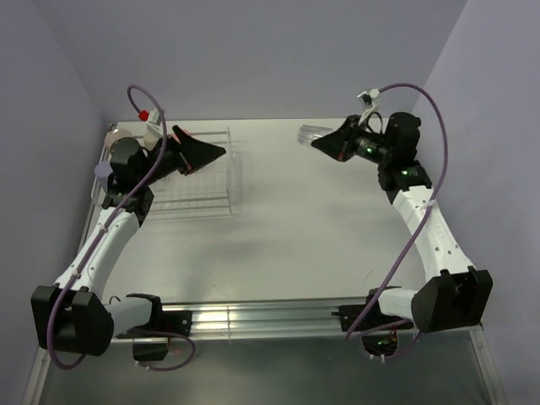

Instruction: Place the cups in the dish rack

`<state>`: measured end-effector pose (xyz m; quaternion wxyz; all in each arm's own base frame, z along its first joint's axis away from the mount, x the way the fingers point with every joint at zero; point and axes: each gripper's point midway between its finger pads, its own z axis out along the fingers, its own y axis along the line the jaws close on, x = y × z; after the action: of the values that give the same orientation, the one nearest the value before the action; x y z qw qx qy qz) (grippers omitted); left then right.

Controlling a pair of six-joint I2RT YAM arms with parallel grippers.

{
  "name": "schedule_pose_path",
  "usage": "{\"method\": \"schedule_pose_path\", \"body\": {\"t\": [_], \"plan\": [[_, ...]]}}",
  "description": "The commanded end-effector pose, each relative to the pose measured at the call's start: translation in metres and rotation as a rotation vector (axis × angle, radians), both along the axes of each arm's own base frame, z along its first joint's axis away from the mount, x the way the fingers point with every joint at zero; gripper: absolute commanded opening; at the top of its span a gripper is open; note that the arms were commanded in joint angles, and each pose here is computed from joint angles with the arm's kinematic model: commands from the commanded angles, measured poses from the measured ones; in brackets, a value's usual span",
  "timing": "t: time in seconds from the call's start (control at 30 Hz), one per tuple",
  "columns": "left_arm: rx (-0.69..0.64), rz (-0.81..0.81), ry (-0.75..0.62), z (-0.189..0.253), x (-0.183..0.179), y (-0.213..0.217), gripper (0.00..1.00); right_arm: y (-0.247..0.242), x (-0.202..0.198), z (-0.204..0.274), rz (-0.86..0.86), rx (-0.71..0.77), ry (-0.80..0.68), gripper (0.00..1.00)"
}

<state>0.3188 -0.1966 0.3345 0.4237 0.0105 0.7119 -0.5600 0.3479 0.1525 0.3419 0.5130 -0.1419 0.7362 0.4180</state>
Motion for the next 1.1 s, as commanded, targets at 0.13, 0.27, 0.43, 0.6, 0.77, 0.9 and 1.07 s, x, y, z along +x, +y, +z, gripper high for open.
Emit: {"method": "schedule_pose_path", "body": {"t": [0.13,0.27,0.43,0.6,0.77,0.9,1.07], "plan": [[-0.289,-0.039,0.054,0.052,-0.001,-0.020,0.99,0.082,-0.040,0.106,0.173,0.350,-0.166,0.00],[-0.325,-0.104,0.098,0.050,-0.006,-0.040,0.99,0.104,-0.055,0.107,0.257,0.356,-0.166,0.00],[-0.378,-0.183,0.066,0.065,-0.017,-0.052,0.99,0.121,-0.069,0.099,0.326,0.345,-0.145,0.00],[-0.413,-0.229,0.009,0.080,-0.030,-0.057,0.99,0.128,-0.077,0.098,0.363,0.338,-0.149,0.00],[-0.418,-0.276,-0.031,0.089,-0.042,-0.063,0.99,0.135,-0.087,0.093,0.405,0.336,-0.142,0.00],[-0.413,-0.288,-0.030,0.089,-0.044,-0.068,0.99,0.142,-0.097,0.094,0.449,0.329,-0.156,0.00],[-0.416,-0.288,-0.023,0.090,-0.042,-0.070,0.99,0.148,-0.102,0.088,0.465,0.323,-0.147,0.00]]}}
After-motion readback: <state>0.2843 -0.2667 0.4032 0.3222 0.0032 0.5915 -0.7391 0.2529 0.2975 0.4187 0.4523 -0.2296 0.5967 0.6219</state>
